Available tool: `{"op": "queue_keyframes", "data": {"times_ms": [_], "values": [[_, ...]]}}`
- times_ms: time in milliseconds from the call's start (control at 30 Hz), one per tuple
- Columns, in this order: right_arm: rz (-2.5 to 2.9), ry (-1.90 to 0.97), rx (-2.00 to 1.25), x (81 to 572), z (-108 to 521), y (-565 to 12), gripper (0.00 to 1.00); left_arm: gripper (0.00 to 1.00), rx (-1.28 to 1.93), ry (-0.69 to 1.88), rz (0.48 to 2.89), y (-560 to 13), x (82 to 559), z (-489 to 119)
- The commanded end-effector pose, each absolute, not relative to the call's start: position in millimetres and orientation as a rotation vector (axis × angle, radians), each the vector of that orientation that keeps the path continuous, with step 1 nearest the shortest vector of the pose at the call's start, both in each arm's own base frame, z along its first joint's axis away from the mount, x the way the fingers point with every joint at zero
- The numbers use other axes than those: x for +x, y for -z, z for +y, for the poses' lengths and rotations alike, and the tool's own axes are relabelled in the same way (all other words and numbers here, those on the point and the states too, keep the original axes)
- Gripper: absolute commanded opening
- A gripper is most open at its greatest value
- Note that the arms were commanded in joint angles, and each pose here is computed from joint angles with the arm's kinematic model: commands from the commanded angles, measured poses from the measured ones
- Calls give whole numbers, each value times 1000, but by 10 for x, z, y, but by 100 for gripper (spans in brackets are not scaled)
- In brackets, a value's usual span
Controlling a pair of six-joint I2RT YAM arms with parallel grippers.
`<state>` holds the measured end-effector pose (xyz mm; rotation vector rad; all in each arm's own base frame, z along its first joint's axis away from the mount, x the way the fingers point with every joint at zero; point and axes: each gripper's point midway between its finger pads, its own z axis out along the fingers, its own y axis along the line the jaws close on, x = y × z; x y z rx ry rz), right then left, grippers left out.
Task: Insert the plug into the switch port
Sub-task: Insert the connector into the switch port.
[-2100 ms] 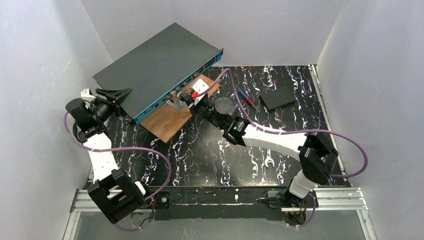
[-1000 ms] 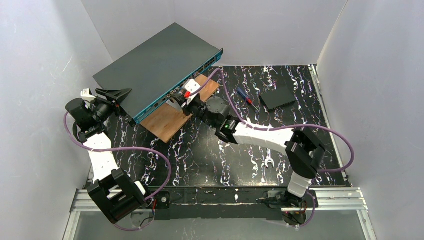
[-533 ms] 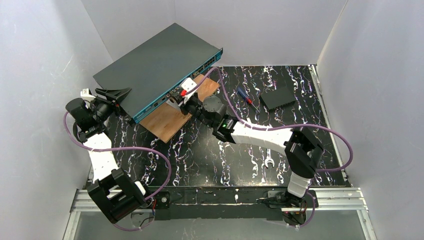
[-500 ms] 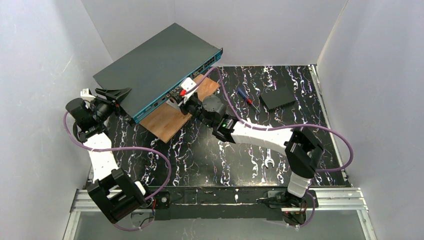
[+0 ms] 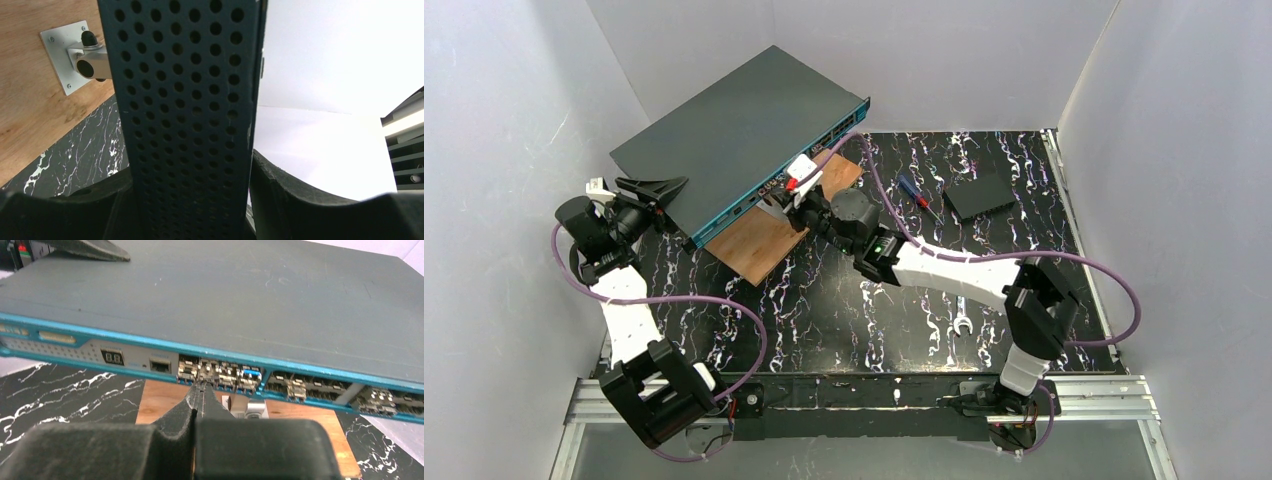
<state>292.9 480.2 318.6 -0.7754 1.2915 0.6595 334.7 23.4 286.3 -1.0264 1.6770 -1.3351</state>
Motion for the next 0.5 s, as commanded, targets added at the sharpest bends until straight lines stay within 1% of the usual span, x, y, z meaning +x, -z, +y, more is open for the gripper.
{"op": "queue_keyframes", "data": {"times_ms": [0, 67, 167, 267, 300, 333, 433, 467], "values": [[1209, -652, -705, 2895, 4464, -3640, 7, 15, -1055, 1297, 1843, -2457, 3242, 29], [1225, -629, -708, 2866, 4348, -3602, 15, 26, -1084, 1288, 1852, -2418, 3228, 32], [1240, -601, -689, 2816, 4143, -3591, 25, 36, -1125, 1264, 1864, -2356, 3203, 45], [1257, -577, -670, 2760, 3940, -3558, 44, 47, -1155, 1244, 1890, -2328, 3168, 43], [1267, -564, -665, 2746, 3869, -3529, 50, 54, -1172, 1228, 1898, -2320, 3147, 47], [1275, -549, -653, 2735, 3781, -3528, 56, 59, -1177, 1199, 1908, -2322, 3124, 58], [1316, -496, -614, 2700, 3497, -3427, 69, 72, -1207, 1097, 1944, -2325, 3025, 92], [1329, -480, -598, 2689, 3399, -3395, 72, 75, -1223, 1048, 1958, -2325, 2984, 119]]}}
